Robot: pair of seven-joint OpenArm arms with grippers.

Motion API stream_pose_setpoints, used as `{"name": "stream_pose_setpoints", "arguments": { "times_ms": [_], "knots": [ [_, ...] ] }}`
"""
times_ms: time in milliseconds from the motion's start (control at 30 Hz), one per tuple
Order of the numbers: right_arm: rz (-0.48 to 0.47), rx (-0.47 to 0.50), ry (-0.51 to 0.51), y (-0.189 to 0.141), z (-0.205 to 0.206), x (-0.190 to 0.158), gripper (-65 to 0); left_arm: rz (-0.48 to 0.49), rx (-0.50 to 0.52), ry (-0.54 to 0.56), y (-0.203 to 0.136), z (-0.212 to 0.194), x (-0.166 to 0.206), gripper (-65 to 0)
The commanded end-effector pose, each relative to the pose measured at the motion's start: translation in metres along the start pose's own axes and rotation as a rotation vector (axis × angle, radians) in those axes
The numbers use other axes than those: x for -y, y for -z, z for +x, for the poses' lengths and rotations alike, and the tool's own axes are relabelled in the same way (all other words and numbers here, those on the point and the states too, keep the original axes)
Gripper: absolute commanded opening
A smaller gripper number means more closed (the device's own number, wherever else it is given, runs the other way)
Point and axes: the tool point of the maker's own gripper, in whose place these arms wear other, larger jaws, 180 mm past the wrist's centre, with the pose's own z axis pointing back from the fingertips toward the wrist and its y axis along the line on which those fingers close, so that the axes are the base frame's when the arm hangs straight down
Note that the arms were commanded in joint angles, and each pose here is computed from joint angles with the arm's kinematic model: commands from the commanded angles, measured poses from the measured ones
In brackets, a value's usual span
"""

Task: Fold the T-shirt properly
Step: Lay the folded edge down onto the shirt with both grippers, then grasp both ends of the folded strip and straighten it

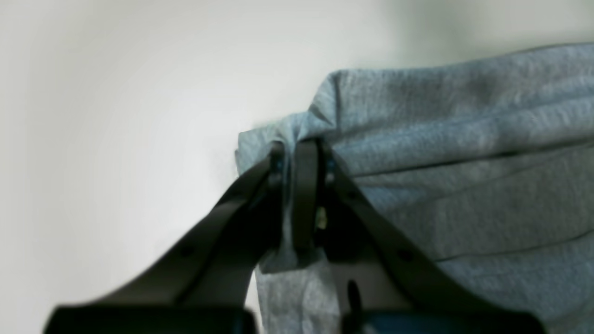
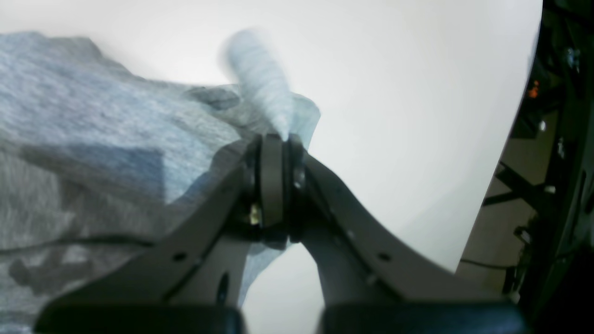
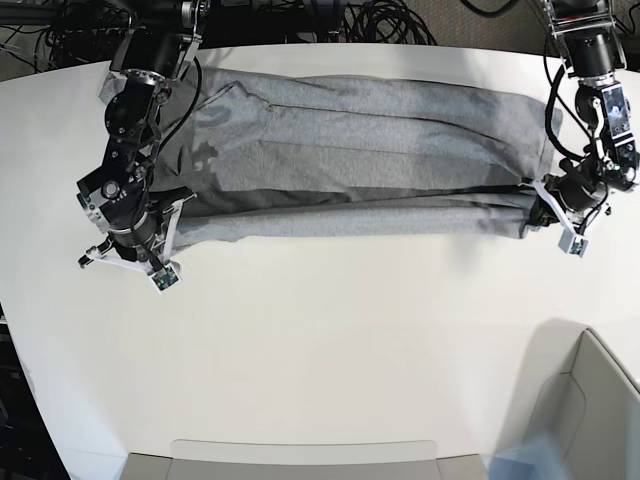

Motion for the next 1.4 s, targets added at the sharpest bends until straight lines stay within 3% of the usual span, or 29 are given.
{"name": "stream_pose_setpoints", "arguments": {
  "times_ms": [0, 200, 367, 467, 700, 867, 1367],
  "knots": [
    [-0.024, 0.022, -0.017, -0.006, 0.006, 0.008, -65.0, 0.038, 0.042, 0.019, -0.010, 0.017, -0.015, -65.0],
    [-0.043, 0.017, -0.022, -0.019, -0.006, 0.004, -65.0, 0.039, 0.052, 0.050, -0.015, 0.021, -0.010, -65.0],
    [-0.084, -0.084, -0.018, -0.029, -0.022, 0.014, -65.0, 0.049, -0.005, 0.096, -0.024, 0.019, -0.005, -65.0],
    [-0.107, -0.078, -0.017, -0.038, -0.021, 0.016, -65.0, 0.050, -0.016, 0.099, -0.025, 0.017, -0.004, -65.0],
    [-0.096, -0.107, -0.032, -0.042, -0.038, 0.007, -65.0, 0.074, -0.064, 0.068, -0.033, -0.006, -0.014, -65.0],
    [-0.074, -0.127, -0.039, -0.047, -0.051, -0.006, -65.0, 0.117, -0.044, 0.077, -0.051, -0.006, -0.020, -65.0],
    [-0.028, -0.202, -0.055, -0.051, -0.084, -0.028, -65.0, 0.100, -0.107, 0.107, -0.059, -0.036, -0.007, -65.0]
  ]
}}
